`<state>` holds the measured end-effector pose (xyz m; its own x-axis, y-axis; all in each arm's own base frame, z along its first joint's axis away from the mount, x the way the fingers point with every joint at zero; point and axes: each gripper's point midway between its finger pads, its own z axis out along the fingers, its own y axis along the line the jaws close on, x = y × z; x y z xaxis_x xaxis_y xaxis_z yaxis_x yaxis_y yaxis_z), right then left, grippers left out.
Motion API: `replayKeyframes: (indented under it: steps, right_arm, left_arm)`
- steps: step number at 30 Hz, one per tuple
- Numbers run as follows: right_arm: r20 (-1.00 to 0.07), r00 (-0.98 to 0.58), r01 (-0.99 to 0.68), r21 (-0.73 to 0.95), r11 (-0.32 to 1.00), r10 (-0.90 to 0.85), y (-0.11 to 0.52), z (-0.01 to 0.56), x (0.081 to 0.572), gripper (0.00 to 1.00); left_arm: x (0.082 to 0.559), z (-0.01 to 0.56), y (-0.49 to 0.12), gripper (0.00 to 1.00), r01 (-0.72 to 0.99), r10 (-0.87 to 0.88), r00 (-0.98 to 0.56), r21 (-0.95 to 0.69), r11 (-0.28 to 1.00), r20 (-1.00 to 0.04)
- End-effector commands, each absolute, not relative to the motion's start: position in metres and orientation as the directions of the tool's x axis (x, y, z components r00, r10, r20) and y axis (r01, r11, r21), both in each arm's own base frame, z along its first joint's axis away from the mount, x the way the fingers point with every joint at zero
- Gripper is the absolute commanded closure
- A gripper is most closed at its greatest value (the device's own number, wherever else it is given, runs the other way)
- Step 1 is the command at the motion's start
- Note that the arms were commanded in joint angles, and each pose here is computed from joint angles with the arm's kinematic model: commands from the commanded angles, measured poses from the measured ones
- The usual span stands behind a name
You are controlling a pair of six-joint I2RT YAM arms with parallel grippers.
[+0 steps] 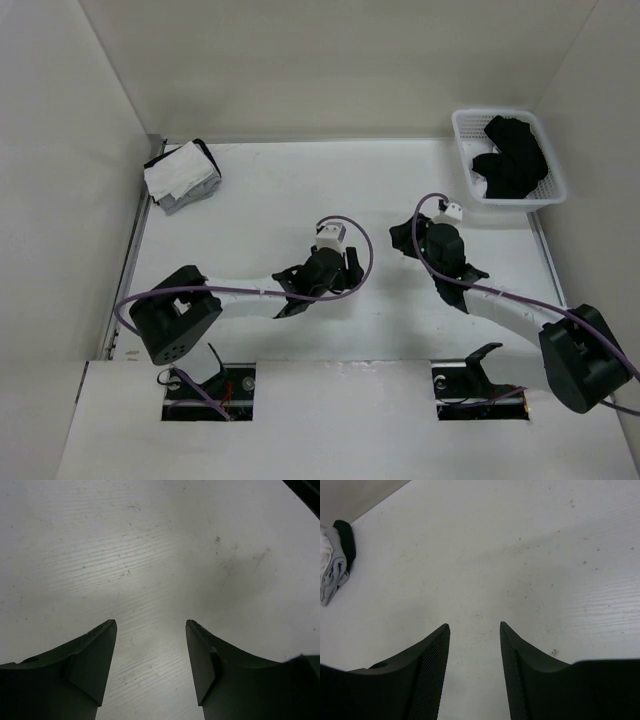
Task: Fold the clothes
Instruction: Grab the tank top from the pile
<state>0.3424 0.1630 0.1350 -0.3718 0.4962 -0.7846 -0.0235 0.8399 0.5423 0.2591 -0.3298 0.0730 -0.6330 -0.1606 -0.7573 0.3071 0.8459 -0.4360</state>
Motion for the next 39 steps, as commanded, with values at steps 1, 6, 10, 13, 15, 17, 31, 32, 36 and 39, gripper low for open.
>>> replayKeyframes:
  steps: [1, 6, 10, 13, 15, 17, 31, 32, 36, 39]
  right_arm:
    - [-0.802, -0.326, -0.049, 0.544, 0.838, 0.501, 0.171, 0.163, 0.346, 0.53]
    - [-0.809, -0.307, -0.046, 0.539, 0.841, 0.502, 0.167, 0.190, 0.347, 0.75]
    - [-0.828, -0.230, -0.002, 0.526, 0.850, 0.512, 0.139, 0.236, 0.369, 0.94]
    - [-0.843, -0.151, 0.128, 0.502, 0.855, 0.517, 0.083, 0.267, 0.406, 1.00]
    - [-0.848, -0.090, 0.244, 0.490, 0.837, 0.522, 0.029, 0.278, 0.445, 1.00]
    - [-0.849, -0.066, 0.306, 0.483, 0.820, 0.525, -0.005, 0.277, 0.473, 1.00]
    - [-0.887, -0.209, 0.671, 0.176, 0.721, 0.411, -0.193, 0.154, 0.583, 0.52]
    - [-0.882, -0.226, 0.670, 0.168, 0.723, 0.414, -0.195, 0.146, 0.586, 0.50]
    - [-0.857, -0.264, 0.656, 0.177, 0.734, 0.443, -0.202, 0.119, 0.593, 0.47]
    - [-0.837, -0.293, 0.651, 0.178, 0.738, 0.462, -0.201, 0.104, 0.596, 0.48]
  left_arm:
    - [0.257, 0.108, -0.348, 0.43, 0.385, -0.197, -0.582, -0.481, 0.788, -0.789]
    - [0.243, 0.104, -0.345, 0.43, 0.417, -0.188, -0.570, -0.480, 0.772, -0.799]
    - [0.241, 0.107, -0.340, 0.48, 0.428, -0.218, -0.554, -0.499, 0.753, -0.804]
    - [0.240, 0.115, -0.335, 0.59, 0.444, -0.248, -0.523, -0.509, 0.737, -0.815]
    - [0.244, 0.115, -0.329, 0.65, 0.436, -0.259, -0.517, -0.511, 0.741, -0.816]
    - [0.248, 0.113, -0.325, 0.67, 0.423, -0.268, -0.524, -0.521, 0.742, -0.808]
    - [0.264, 0.106, -0.309, 0.55, 0.372, -0.333, -0.556, -0.586, 0.720, -0.762]
    - [0.265, 0.105, -0.309, 0.55, 0.370, -0.333, -0.562, -0.590, 0.717, -0.757]
    - [0.268, 0.102, -0.310, 0.55, 0.362, -0.336, -0.571, -0.597, 0.716, -0.749]
    - [0.270, 0.102, -0.307, 0.55, 0.350, -0.348, -0.575, -0.607, 0.713, -0.740]
